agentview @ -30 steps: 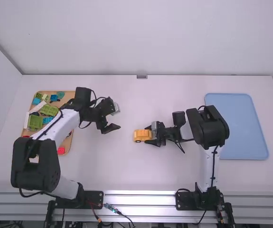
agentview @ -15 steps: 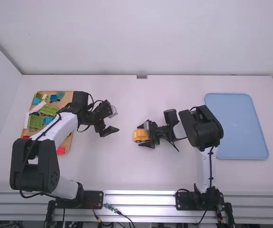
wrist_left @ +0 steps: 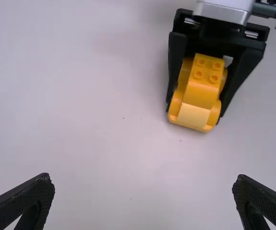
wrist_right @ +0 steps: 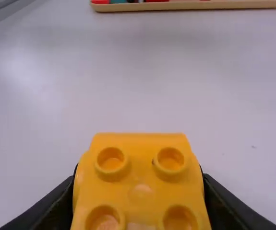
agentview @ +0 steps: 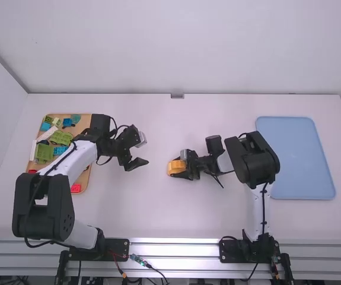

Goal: Assemble lego blocks to make yellow taxi

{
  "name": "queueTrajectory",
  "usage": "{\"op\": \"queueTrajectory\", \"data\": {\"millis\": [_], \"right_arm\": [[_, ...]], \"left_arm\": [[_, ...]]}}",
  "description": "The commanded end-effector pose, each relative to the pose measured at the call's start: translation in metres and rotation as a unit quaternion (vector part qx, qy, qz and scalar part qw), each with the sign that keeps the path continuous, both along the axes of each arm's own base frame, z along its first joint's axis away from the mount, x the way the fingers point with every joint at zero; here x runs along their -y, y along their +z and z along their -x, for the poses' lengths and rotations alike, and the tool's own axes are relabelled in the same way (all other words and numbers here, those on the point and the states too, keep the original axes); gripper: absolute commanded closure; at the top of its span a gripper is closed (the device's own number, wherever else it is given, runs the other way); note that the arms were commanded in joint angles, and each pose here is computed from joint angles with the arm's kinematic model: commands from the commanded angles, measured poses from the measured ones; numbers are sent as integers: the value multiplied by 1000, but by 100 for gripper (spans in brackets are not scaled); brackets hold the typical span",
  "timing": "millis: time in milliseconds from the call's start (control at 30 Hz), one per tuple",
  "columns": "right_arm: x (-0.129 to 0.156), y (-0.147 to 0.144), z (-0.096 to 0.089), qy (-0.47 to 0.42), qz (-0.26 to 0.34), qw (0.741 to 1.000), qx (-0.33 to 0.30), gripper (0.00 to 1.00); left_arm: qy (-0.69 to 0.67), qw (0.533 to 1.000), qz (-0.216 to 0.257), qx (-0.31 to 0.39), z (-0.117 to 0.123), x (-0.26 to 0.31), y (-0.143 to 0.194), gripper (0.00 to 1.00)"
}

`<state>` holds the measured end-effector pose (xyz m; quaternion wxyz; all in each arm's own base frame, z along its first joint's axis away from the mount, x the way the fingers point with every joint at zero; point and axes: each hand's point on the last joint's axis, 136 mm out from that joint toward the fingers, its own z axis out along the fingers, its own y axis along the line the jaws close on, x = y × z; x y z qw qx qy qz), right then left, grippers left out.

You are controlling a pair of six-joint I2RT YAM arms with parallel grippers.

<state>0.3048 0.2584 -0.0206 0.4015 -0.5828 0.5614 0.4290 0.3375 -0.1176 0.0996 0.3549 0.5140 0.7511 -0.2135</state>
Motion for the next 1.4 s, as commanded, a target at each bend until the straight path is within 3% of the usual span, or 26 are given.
{"op": "queueTrajectory", "data": {"millis": [0,133,267,367,500,567,667,767,967,1100,1367], "right_arm": [[8,9,-12,-18,-11,1000,-19,53],[30,26,-35,-72,1,997,-4,56],[72,51,-69,-166,21,986,19,59],[130,70,-97,-282,48,958,24,60],[214,84,-113,-421,70,904,19,60],[247,85,-113,-471,77,879,12,60],[318,81,-103,-570,86,817,-10,59],[352,73,-88,-608,87,789,-16,58],[390,64,-64,-665,100,740,10,58],[403,64,-58,-700,102,707,17,55],[414,48,-65,-700,124,703,-17,57]], "left_arm": [[-8,1000,3,8,5,2,4,1],[-8,1000,2,8,5,2,4,1],[-8,1000,2,8,4,2,4,1],[-8,1000,3,8,4,2,4,1],[-8,1000,2,9,4,2,4,1],[-8,1000,3,9,4,2,4,1],[-8,1000,3,14,2,2,5,1],[-8,1000,4,21,0,2,6,1],[11,1000,12,21,-7,2,10,1],[26,999,21,24,-14,2,14,1],[26,999,20,27,-15,2,14,1]]}}
